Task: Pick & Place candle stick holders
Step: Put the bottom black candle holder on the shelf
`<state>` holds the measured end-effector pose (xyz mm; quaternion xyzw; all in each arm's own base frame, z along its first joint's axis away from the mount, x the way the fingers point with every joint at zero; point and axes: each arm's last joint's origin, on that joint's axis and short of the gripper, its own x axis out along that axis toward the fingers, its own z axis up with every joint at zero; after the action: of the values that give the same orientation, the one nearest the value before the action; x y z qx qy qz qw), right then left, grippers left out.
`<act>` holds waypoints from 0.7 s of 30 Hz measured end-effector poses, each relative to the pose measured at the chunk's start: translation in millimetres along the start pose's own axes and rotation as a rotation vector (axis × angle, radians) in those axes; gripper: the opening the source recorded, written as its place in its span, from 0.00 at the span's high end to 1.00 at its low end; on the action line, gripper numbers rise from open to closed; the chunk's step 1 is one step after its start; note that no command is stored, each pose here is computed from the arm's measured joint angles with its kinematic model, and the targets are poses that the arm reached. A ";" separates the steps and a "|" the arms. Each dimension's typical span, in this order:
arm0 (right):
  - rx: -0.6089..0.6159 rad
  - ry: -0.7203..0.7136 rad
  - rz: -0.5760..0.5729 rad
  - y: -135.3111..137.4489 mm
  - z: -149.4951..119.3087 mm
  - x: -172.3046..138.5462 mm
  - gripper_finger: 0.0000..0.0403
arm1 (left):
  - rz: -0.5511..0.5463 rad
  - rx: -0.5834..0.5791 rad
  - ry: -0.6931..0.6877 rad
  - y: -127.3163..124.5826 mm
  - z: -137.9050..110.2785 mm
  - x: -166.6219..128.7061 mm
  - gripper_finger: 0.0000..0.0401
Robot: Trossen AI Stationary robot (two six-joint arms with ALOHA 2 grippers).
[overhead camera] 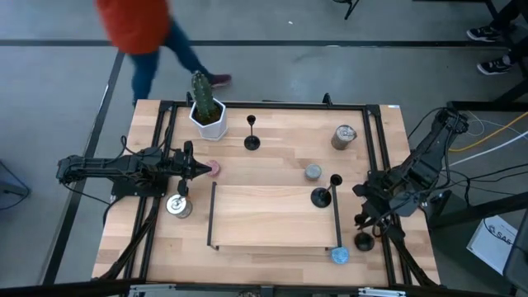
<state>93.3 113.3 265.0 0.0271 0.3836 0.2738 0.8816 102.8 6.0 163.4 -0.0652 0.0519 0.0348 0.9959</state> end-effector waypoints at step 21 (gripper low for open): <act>0.059 -0.239 -0.087 7.4 50.1 -79.5 0.92 | 0.000 0.000 0.000 0.0 0.0 0.0 0.98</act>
<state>80.4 87.7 354.8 0.0688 0.2843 0.2187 0.9309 102.8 5.9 163.4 -0.0652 0.0519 0.0346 0.9959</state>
